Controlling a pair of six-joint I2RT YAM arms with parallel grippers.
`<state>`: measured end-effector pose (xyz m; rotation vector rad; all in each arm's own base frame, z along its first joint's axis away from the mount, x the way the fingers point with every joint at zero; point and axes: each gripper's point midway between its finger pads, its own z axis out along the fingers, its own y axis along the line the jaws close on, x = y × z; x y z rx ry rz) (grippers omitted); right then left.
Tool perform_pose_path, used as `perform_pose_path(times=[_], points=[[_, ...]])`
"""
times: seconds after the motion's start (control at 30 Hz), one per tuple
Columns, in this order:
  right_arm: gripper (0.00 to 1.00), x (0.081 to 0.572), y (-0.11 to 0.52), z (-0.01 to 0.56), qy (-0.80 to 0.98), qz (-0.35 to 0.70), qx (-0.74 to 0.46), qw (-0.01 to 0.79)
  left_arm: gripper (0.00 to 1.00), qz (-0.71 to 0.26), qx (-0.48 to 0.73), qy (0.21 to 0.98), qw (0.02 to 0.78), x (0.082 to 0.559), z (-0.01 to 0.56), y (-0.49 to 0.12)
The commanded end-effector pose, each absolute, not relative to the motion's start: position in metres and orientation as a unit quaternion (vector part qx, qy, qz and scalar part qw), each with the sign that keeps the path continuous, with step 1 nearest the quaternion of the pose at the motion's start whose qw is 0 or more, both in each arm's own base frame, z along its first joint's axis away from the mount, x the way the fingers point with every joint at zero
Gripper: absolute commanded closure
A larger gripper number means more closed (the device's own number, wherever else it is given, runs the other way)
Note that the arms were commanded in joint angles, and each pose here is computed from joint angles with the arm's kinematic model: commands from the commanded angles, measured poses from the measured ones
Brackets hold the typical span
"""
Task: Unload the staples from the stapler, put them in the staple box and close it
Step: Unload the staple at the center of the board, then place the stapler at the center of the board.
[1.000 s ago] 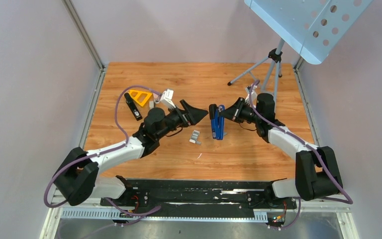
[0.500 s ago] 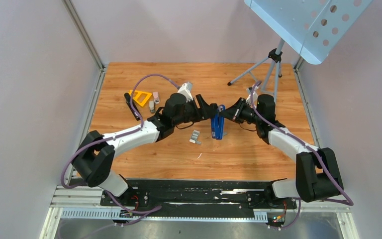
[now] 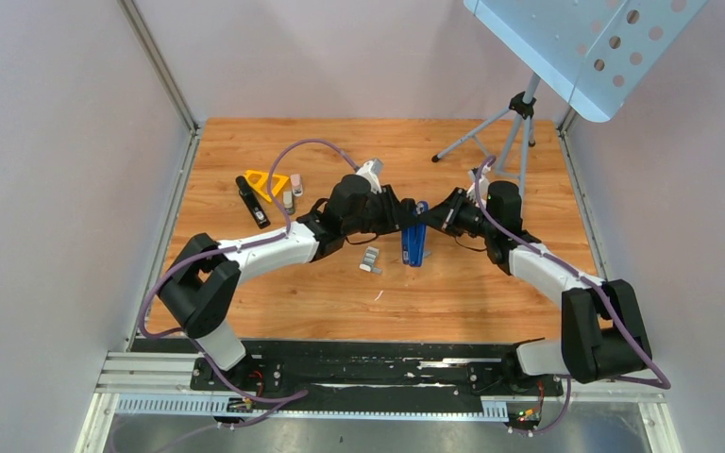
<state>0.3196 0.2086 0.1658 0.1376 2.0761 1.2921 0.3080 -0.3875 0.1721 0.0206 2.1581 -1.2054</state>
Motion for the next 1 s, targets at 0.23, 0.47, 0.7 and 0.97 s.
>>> perform_pose_path(times=[0.23, 0.47, 0.7, 0.97], points=[[0.40, 0.316, 0.218, 0.189, 0.772, 0.524, 0.028, 0.359, 1.00, -0.453, -0.017, 0.807, 0.380, 0.308, 0.184, -0.353], [0.39, 0.313, 0.219, 0.190, 0.768, 0.527, 0.018, 0.362, 1.00, -0.397, -0.064, 0.817, 0.413, 0.312, 0.175, -0.294], [0.42, 0.313, 0.216, 0.183, 0.775, 0.519, 0.021, 0.361, 1.00, -0.188, -0.134, 0.848, 0.476, 0.309, 0.162, -0.175], [0.43, 0.313, 0.214, 0.182, 0.777, 0.513, 0.022, 0.363, 1.00, -0.045, -0.220, 0.856, 0.466, 0.304, 0.152, -0.053]])
